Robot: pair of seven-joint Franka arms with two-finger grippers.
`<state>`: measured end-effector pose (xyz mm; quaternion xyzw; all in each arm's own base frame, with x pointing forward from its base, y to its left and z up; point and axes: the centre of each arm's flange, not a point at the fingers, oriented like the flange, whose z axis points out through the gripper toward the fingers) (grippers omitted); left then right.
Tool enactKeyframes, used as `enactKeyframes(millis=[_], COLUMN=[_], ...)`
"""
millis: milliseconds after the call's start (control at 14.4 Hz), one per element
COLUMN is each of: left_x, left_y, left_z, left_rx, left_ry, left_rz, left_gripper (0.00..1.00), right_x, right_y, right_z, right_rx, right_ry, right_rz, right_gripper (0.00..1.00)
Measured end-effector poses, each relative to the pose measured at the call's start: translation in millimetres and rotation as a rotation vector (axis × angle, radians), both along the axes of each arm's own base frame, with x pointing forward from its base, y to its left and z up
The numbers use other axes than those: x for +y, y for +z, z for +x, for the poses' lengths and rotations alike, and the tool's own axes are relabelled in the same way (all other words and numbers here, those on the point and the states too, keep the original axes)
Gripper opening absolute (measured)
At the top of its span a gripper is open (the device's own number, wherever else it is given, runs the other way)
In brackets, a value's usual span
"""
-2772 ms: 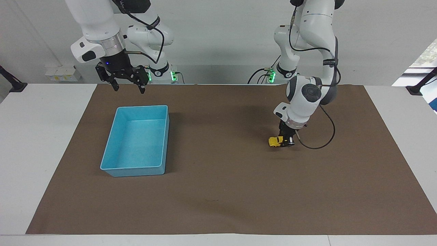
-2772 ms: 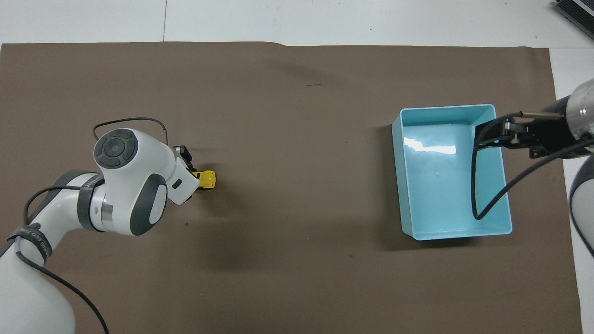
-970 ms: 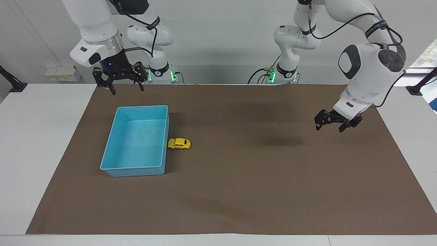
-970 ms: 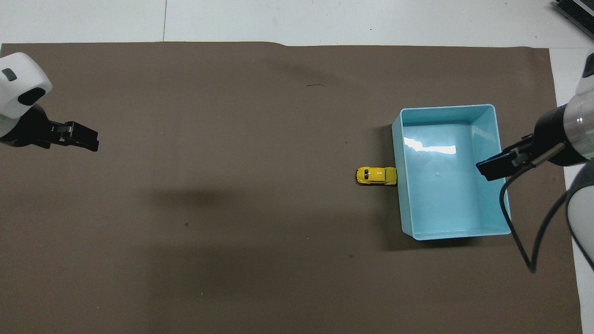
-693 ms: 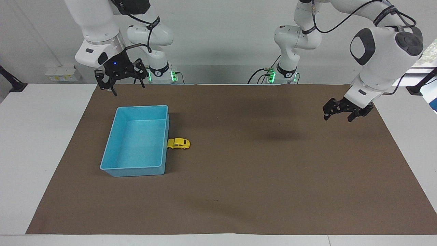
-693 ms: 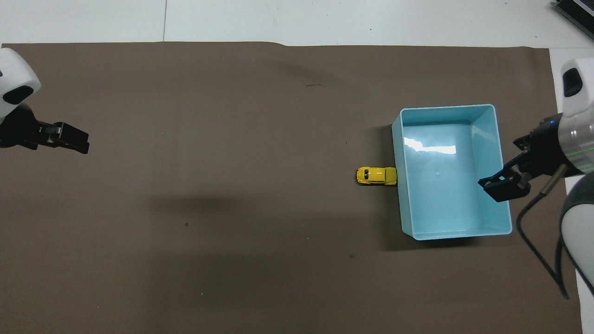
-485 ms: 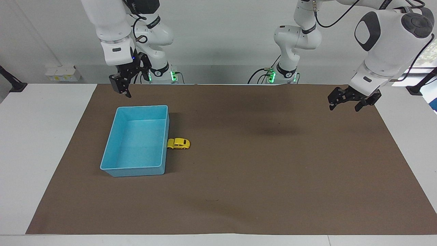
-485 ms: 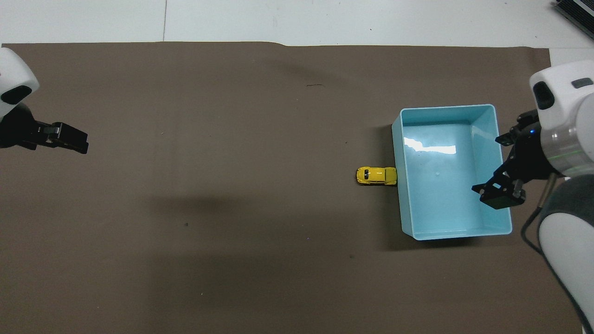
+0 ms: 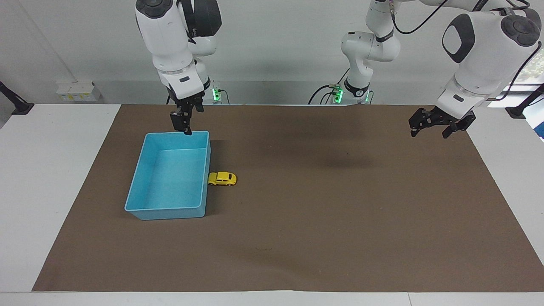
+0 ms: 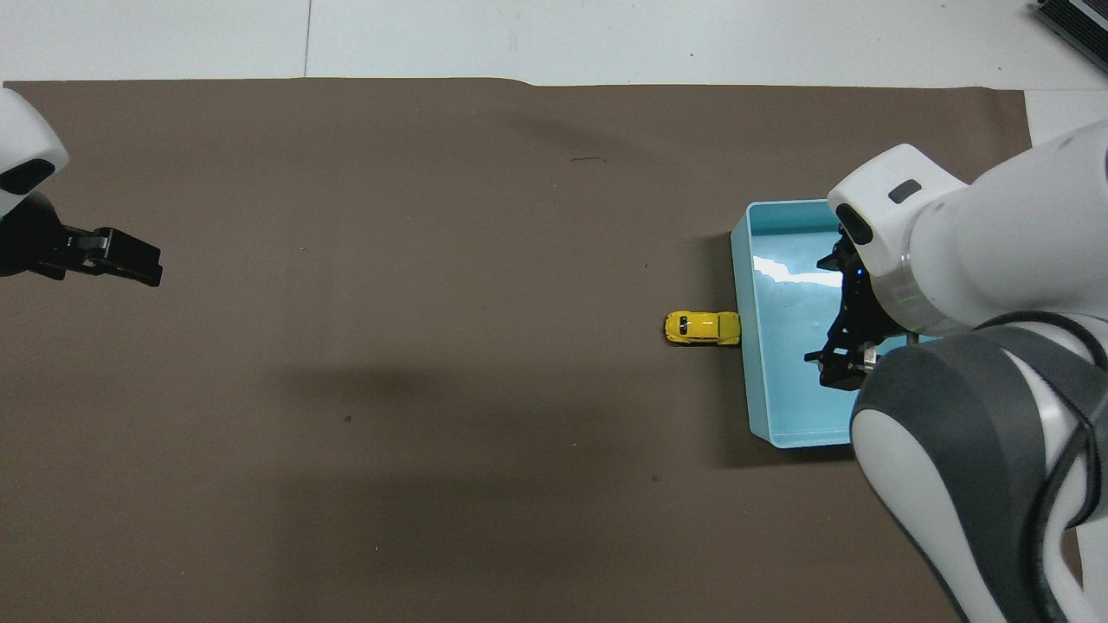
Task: Wind up and store yellow beetle car
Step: 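Lower the right gripper onto the yellow car beside the bin and grasp it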
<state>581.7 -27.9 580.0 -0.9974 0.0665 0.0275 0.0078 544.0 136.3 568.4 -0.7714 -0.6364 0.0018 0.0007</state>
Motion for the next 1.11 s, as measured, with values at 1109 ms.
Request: enactKeyframes(millis=[1109], left_x=[27.4], left_y=[5.8], left_z=[-1.2], left_rx=[-0.010], left_ry=[0.056], left_rz=[-0.020], left_gripper=[1.00], right_x=[30.4], right_y=[-152.6], right_z=[17.5], right_rx=[-0.025], right_ry=[0.118], right_rz=[0.027], right_gripper=[1.00])
